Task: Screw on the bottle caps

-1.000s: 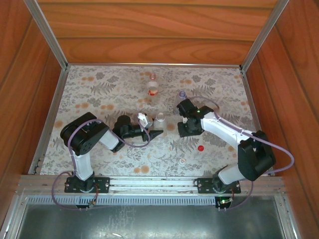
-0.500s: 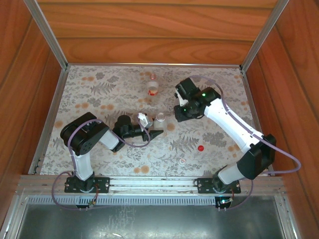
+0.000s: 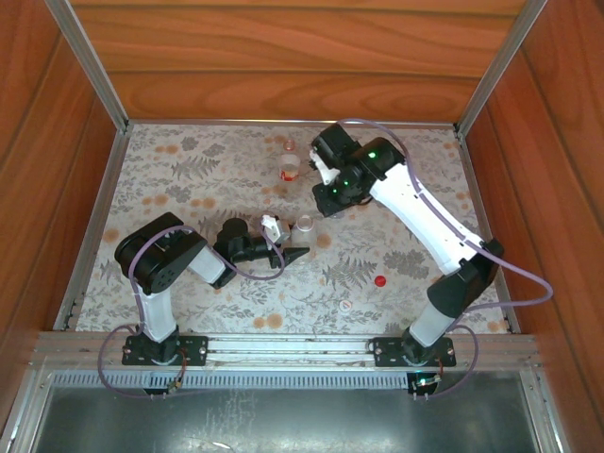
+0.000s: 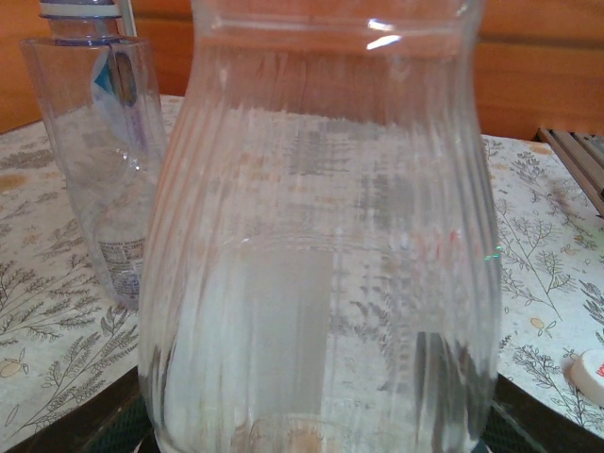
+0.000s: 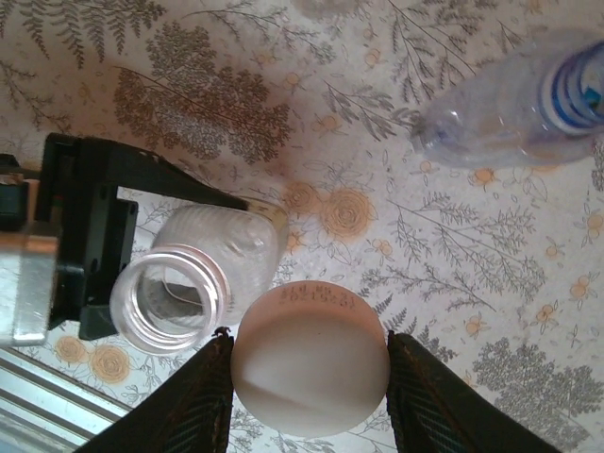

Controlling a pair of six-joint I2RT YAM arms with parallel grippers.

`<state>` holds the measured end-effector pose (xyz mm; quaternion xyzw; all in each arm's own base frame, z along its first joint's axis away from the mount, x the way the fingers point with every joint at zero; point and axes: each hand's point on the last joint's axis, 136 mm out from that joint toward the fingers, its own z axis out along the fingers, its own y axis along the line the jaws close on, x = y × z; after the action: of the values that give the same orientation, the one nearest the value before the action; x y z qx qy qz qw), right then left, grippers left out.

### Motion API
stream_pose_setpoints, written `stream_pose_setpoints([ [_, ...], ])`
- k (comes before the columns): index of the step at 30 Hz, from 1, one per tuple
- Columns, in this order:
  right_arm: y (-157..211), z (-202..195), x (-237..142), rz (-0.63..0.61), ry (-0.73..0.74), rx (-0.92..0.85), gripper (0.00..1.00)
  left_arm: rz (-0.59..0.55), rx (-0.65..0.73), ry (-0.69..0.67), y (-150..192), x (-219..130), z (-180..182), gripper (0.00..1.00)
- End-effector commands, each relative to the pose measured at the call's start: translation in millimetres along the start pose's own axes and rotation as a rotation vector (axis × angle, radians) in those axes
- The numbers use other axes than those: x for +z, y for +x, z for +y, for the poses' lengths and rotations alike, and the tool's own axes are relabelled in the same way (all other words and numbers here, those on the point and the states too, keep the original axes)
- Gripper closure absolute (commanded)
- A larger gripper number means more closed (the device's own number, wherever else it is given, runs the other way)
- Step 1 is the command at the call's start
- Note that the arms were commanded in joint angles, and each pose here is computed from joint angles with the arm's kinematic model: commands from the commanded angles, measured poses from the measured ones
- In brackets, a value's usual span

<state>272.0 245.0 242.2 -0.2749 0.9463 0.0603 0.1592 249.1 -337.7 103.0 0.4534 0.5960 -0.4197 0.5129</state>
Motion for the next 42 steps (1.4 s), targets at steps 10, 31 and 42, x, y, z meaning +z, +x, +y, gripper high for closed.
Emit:
stream_pose_setpoints([
  [10, -6.8, 38.5, 10.9, 0.076, -0.020, -0.152, 0.56, 0.052, -0.025, -0.001, 18.5, -1.5, 3.5, 0.37],
  [31, 12.3, 52.8, 29.5, 0.141, -0.052, -0.170, 0.55, 0.050, -0.032, 0.009, 16.8, 0.7, 3.4, 0.37],
  [42, 14.1, 50.6, 36.2, 0.161, -0.035, -0.166, 0.55, 0.056, -0.036, 0.012, 18.6, -0.9, 1.7, 0.38],
])
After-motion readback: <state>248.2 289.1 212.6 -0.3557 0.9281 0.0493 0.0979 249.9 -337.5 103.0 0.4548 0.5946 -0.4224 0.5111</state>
